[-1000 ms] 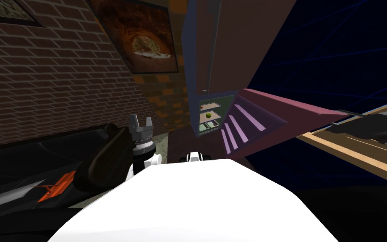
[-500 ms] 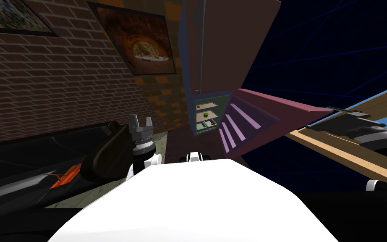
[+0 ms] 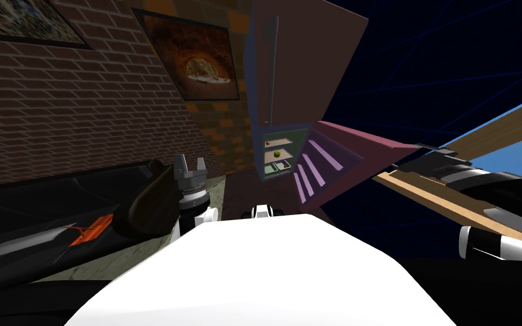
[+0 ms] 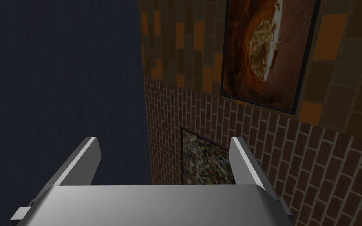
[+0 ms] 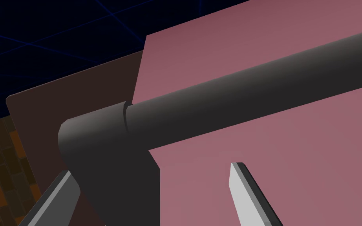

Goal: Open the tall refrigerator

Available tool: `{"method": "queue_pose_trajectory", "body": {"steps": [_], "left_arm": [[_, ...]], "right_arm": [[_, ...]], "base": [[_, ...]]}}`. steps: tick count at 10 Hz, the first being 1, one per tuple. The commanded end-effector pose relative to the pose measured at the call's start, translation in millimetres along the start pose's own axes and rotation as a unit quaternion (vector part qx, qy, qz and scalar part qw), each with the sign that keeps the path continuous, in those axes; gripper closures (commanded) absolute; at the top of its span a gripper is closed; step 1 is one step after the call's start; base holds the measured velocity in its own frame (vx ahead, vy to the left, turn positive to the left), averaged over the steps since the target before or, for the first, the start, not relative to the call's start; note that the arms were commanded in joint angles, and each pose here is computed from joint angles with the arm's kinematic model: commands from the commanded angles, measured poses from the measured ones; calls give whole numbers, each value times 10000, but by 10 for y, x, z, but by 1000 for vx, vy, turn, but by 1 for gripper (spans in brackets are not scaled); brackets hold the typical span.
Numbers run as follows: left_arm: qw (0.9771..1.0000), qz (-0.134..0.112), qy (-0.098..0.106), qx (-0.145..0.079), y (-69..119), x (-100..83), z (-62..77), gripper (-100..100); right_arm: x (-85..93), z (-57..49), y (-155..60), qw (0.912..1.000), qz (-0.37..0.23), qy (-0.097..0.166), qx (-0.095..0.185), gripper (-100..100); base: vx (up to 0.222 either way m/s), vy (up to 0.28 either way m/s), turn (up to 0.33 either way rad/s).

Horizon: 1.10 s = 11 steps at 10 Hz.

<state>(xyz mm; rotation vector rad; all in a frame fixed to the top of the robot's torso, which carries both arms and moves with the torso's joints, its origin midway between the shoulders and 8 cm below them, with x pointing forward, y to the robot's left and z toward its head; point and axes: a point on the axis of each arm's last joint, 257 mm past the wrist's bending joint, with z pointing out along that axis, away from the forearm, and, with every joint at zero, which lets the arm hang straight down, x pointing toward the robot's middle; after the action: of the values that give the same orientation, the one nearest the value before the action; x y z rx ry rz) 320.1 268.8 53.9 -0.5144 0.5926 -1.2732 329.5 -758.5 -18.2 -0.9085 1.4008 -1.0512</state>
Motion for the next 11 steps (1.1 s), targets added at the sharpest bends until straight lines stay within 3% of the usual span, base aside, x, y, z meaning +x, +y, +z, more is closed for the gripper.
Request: {"method": "queue_pose_trajectory", "body": {"steps": [1,3,4,5,6,7,8,9,10,11], "left_arm": [[10000,-1,0,2,-1,0,1,0],[10000,0,0,0,0,0,0,0],[10000,0,0,0,0,0,0,0],[10000,0,0,0,0,0,0,0],[10000,-1,0,2,-1,0,1,0],[10000,-1,0,1,0,0,1,0],[10000,-1,0,0,0,0,0,0],[10000,-1,0,2,-1,1,1,0],[10000,-1,0,1,0,0,1,0],[10000,-1,0,0,0,0,0,0]], "right_arm": [[100,212,294,9994,136,255,-208,-100],[-59,423,217,9998,202,59,-68,-100],[-91,457,182,9998,208,20,-21,-100],[-31,588,430,9990,335,201,-215,-100],[-242,847,337,9995,301,-4,-132,-100],[-224,874,302,9995,301,51,-78,-100],[-235,1032,516,9988,393,156,-258,-100],[-371,1198,435,9992,346,53,-200,-100],[-333,1199,453,9993,263,142,-235,-100],[-394,1263,397,9994,296,82,-166,-100]], "base": [[-169,-89,49],[-61,-18,6],[3,16,-40],[-126,-87,-26],[-188,-83,30],[-110,-19,48],[-176,-54,27],[-172,-62,23],[-72,-25,21],[-9,-6,-27]]}}
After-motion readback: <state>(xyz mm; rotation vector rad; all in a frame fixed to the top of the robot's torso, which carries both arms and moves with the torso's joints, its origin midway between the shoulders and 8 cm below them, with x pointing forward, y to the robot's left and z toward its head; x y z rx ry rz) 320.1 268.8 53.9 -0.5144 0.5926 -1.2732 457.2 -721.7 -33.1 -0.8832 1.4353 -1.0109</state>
